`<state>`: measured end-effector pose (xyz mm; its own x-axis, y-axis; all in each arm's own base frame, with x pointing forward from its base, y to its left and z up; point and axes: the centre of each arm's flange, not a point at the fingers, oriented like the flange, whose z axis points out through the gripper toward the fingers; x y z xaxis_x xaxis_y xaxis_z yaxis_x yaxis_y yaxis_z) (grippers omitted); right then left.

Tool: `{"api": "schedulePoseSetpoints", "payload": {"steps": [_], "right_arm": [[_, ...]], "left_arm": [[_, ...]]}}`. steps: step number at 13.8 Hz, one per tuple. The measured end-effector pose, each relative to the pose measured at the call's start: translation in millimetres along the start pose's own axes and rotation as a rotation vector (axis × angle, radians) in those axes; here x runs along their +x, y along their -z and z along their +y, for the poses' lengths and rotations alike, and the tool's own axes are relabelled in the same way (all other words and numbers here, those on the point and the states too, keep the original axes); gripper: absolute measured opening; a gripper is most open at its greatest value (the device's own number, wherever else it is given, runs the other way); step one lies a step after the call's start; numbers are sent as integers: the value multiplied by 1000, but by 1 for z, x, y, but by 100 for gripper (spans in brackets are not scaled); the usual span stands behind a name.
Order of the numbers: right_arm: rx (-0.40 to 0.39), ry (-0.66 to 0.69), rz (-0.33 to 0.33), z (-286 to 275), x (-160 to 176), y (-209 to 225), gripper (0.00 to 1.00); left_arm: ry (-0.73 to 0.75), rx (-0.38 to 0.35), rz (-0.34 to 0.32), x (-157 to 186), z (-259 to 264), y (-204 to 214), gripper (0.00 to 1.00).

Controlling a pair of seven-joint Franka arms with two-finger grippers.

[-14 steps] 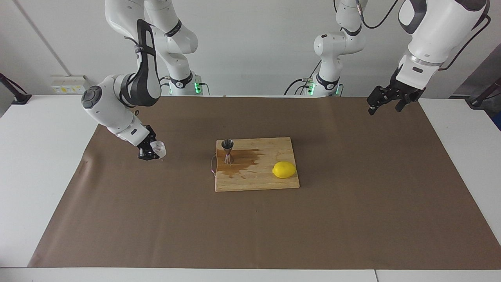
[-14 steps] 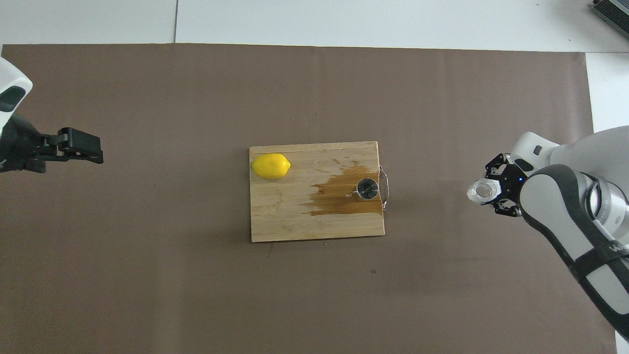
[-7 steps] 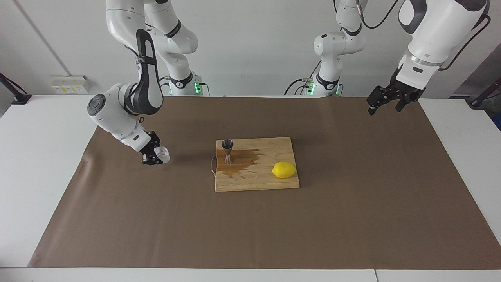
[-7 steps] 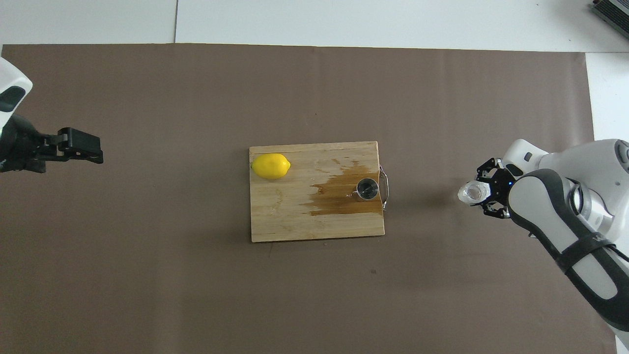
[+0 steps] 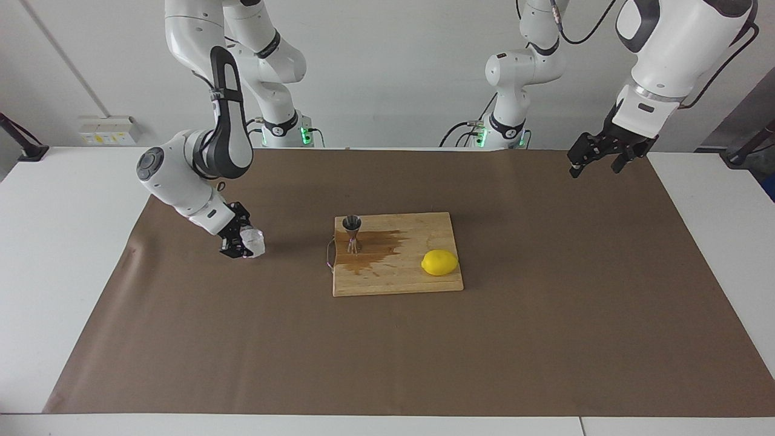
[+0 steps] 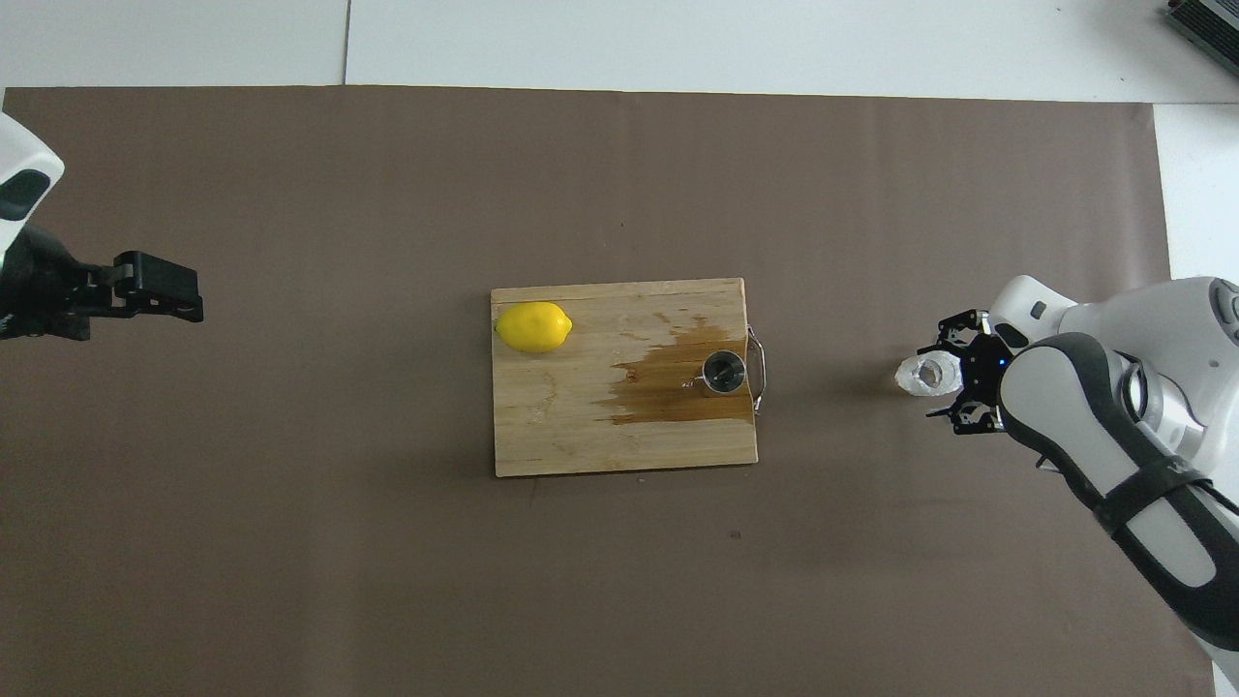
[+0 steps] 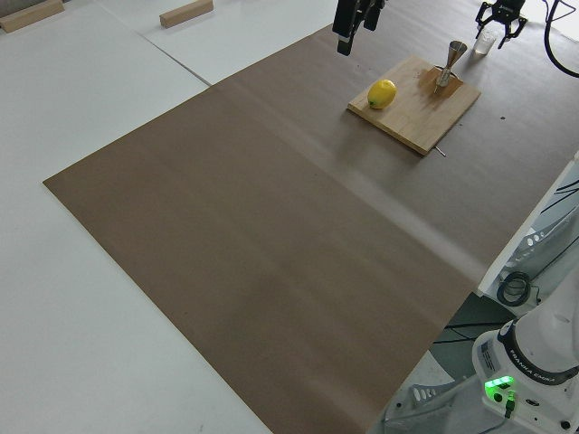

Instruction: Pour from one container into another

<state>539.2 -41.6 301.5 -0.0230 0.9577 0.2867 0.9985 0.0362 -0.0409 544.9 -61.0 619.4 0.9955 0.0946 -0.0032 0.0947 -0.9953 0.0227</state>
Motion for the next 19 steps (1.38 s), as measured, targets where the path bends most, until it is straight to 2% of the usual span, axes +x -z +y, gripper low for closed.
{"api": "schedulePoseSetpoints", "payload": {"steps": [1, 4, 7, 9, 11, 14, 19], "right_arm": [[-2, 0, 0, 0, 0, 1, 99], [-30, 8, 2, 6, 7, 16, 100], [-70, -16, 20, 20, 25, 63, 100], [-139, -60, 21, 32, 38, 108, 100], [-215, -140, 27, 37, 52, 154, 100], [-272, -267, 42, 41, 73, 202, 100], [-305, -513, -45, 45, 126, 243, 100]], "left_arm": [[0, 0, 0, 0, 0, 0, 100], [0, 0, 0, 0, 0, 0, 100], [0, 0, 0, 0, 0, 0, 100], [0, 0, 0, 0, 0, 0, 100], [0, 0, 0, 0, 0, 0, 100], [0, 0, 0, 0, 0, 0, 100], [0, 0, 0, 0, 0, 0, 100]]}}
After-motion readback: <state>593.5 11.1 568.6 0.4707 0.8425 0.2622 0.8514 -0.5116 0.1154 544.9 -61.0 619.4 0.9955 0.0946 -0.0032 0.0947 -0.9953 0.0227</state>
